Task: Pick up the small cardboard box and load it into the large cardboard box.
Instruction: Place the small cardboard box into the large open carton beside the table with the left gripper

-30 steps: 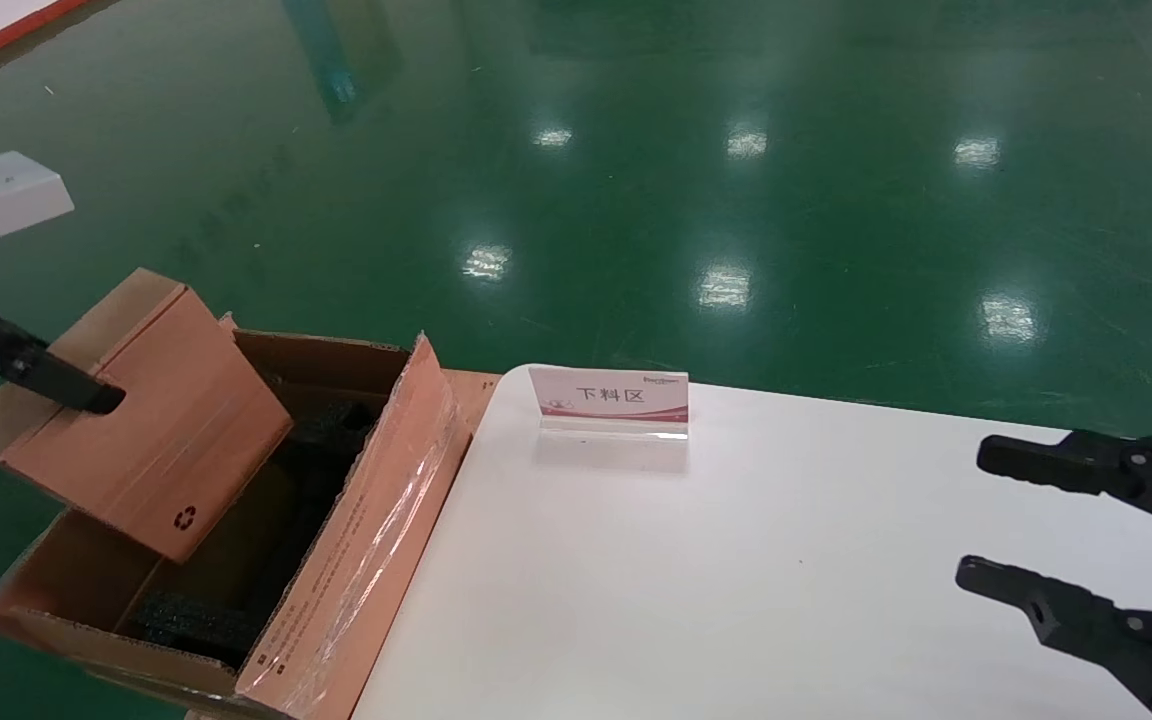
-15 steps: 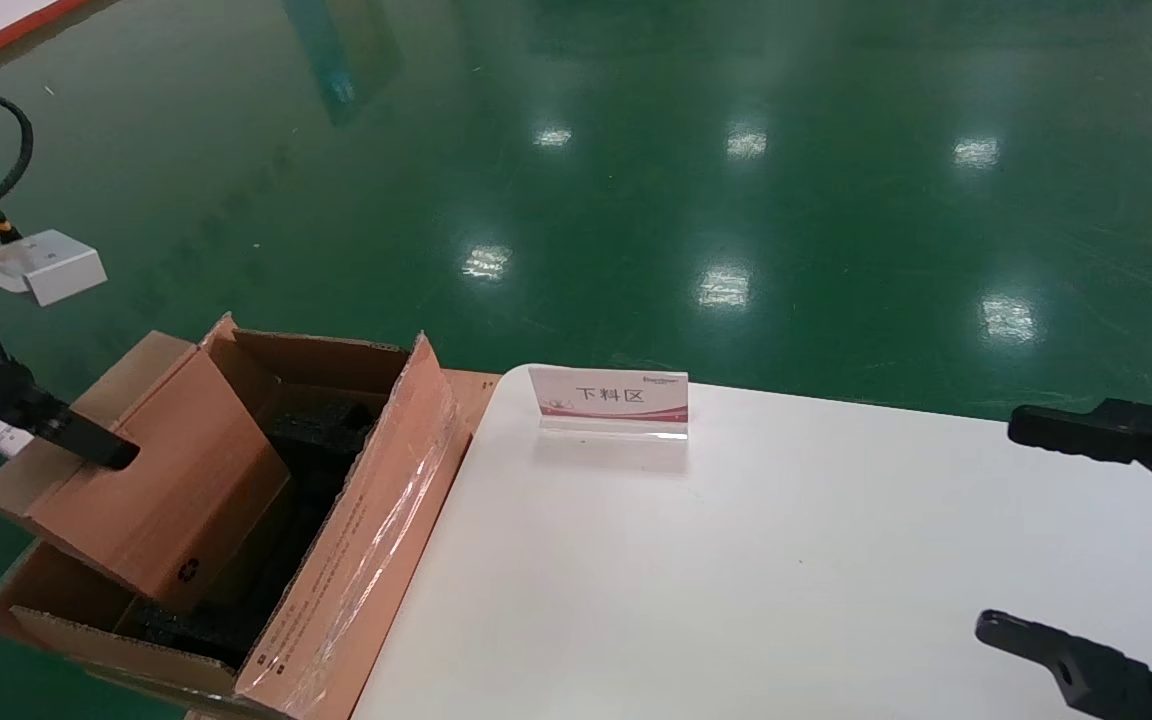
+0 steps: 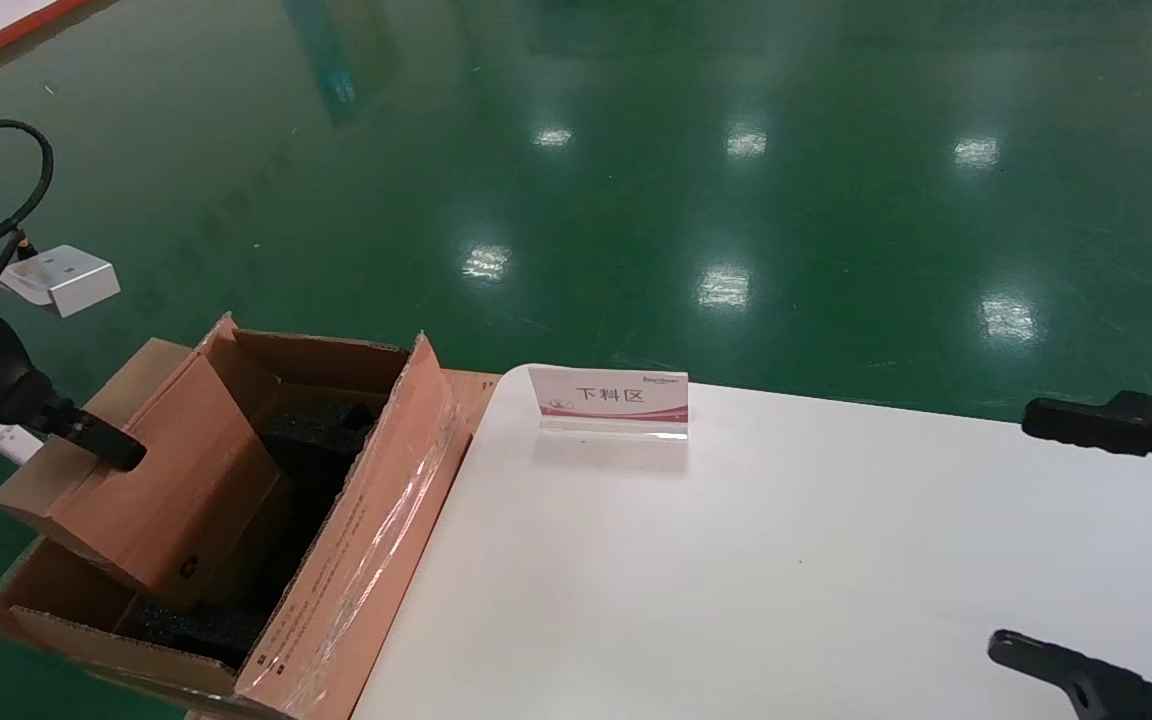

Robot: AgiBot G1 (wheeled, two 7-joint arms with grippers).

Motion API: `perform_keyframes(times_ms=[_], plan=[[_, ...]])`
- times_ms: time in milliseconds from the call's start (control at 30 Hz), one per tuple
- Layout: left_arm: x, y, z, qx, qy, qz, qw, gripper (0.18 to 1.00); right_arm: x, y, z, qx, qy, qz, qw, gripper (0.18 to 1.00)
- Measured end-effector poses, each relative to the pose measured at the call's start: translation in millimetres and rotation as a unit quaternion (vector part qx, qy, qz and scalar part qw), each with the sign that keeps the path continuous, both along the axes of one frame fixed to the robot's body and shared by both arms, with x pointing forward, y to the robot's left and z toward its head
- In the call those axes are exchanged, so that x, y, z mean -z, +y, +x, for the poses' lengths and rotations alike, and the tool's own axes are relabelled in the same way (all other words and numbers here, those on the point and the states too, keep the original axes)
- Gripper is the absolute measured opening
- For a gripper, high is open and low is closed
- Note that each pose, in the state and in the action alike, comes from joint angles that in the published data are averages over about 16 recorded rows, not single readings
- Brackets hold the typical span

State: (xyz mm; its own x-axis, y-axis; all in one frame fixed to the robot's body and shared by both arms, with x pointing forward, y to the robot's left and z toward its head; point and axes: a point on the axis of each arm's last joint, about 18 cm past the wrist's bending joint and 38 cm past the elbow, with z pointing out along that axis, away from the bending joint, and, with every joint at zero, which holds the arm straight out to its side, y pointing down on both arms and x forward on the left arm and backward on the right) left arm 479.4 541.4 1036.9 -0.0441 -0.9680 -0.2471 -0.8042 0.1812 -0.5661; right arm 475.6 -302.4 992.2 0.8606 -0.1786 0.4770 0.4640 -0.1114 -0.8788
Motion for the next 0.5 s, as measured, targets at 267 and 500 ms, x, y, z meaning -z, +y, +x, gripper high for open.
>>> perform_keyframes(times_ms=[267,500], plan=[[0.9,4.4,3.8,-0.017,-0.004,0.017,0.9997,0.426,0.0,0.0,0.0,0.000,0.000,0.000,1.000,0.999],[3.2,6.0,7.8,-0.028,-0.006,0.030,0.9991,0.425,0.0,0.0,0.0,0.000,0.000,0.000,1.000,1.001]])
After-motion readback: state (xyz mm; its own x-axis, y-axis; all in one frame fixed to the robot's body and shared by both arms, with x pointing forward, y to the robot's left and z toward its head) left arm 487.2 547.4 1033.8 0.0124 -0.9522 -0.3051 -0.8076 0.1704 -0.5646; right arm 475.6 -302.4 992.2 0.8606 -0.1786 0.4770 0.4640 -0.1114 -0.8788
